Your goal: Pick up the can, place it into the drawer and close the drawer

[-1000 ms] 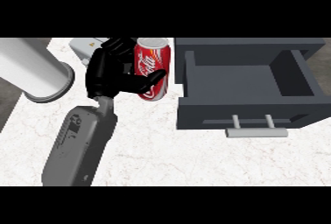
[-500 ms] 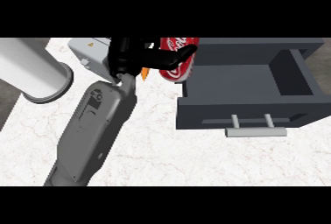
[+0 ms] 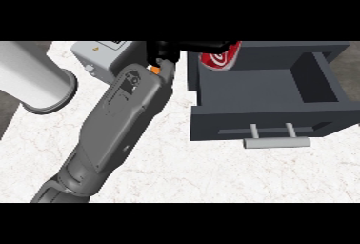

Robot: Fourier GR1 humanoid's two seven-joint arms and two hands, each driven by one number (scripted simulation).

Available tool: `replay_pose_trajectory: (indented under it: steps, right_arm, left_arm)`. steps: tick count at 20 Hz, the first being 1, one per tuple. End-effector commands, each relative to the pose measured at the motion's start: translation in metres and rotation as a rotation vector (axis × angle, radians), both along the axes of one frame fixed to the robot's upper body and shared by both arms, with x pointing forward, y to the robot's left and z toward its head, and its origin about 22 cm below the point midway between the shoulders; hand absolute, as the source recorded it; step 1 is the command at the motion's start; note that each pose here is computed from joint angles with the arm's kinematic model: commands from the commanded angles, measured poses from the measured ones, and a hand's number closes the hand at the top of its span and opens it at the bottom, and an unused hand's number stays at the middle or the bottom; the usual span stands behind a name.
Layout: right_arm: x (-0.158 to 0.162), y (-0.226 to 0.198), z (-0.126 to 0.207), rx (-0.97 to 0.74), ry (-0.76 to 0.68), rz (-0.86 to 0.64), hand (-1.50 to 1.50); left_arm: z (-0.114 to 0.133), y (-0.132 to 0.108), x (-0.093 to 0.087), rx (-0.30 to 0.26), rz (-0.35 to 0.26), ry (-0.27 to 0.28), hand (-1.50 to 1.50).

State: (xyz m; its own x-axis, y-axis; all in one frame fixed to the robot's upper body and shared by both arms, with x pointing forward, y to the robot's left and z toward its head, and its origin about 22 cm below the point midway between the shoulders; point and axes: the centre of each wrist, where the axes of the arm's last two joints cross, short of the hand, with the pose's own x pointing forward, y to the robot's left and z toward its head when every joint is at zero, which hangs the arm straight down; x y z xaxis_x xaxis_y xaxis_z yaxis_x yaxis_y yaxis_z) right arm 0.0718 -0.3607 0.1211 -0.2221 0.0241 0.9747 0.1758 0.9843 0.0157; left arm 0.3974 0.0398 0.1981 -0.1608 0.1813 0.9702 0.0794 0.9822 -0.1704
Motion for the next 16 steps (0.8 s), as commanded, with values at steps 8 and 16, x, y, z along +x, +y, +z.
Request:
replay_pose_trajectory:
  steps: [8, 16]
  right_arm:
    - [0.008, 0.005, -0.002, -0.003, 0.0, 0.02, -1.5]
    - [0.006, -0.004, -0.008, -0.005, -0.004, 0.035, -1.5]
  left_arm:
    - [0.032, -0.047, 0.011, 0.041, 0.009, 0.01, 1.5]
    - [0.008, -0.048, 0.021, 0.072, 0.007, 0.039, 1.5]
